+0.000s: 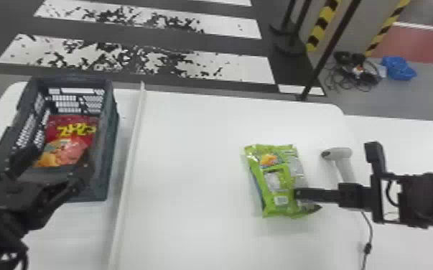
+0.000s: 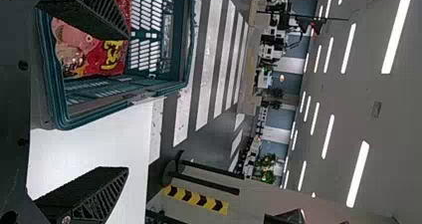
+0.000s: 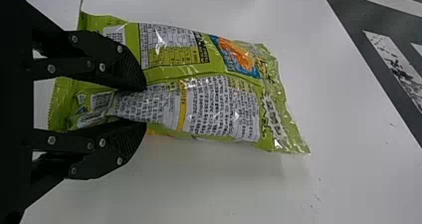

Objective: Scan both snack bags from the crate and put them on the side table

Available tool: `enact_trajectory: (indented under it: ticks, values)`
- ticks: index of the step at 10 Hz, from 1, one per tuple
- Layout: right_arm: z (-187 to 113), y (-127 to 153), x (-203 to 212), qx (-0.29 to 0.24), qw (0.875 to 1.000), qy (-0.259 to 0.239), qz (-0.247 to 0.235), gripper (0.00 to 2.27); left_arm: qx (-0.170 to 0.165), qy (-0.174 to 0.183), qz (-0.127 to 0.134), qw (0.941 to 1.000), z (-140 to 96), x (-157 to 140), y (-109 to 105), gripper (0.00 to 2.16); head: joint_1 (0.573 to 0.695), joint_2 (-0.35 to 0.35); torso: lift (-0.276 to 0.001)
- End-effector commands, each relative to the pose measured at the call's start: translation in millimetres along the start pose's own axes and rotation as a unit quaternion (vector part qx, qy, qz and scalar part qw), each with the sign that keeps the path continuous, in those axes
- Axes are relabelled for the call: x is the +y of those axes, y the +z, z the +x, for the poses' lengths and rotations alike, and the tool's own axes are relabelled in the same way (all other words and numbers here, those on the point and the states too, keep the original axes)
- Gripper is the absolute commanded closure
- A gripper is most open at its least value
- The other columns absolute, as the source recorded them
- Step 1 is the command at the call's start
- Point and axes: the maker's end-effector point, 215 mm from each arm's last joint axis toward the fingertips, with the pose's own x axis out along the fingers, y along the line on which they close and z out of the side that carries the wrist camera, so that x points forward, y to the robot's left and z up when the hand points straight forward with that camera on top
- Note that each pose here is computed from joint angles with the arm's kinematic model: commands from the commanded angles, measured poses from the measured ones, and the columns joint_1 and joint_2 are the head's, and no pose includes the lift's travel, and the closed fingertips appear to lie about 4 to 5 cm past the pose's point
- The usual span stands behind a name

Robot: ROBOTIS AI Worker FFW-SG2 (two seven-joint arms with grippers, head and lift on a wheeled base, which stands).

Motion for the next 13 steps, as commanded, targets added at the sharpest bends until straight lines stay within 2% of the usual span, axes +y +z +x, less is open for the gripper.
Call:
enact_trajectory:
  ticks: [1,3,5,8,10,11,13]
  values:
    - [-12,12,6,-0.025,0.999,0.02,0.012,2.25,0.0,0.0,0.0,1.0,0,0,0,0.05,0.695,-0.151,-0.087]
    - [-32,28,16,-0.056,0.996,0.054,0.038,2.25,0.0,0.0,-0.001,1.0,0,0,0,0.05,0.695,-0.153,-0.087]
    - [-60,54,18,-0.11,0.988,0.082,0.064,2.25,0.0,0.0,-0.001,1.0,0,0,0,0.05,0.695,-0.162,-0.087]
    - [-121,108,-39,-0.227,0.969,0.015,0.098,2.25,0.001,0.001,-0.001,1.0,-1,0,-1,0.05,0.695,-0.233,-0.087]
    - [-168,138,-101,-0.319,0.938,-0.064,0.121,2.25,0.002,0.001,-0.001,1.0,-1,0,-2,0.05,0.695,-0.294,-0.087]
    - [-190,145,-137,-0.362,0.916,-0.107,0.139,2.25,0.002,0.001,-0.001,1.0,-1,0,-2,0.05,0.695,-0.342,-0.087]
    - [-230,142,-205,-0.425,0.866,-0.197,0.172,2.25,0.002,0.002,-0.001,1.0,-2,2,-2,0.05,0.695,-0.35,-0.087]
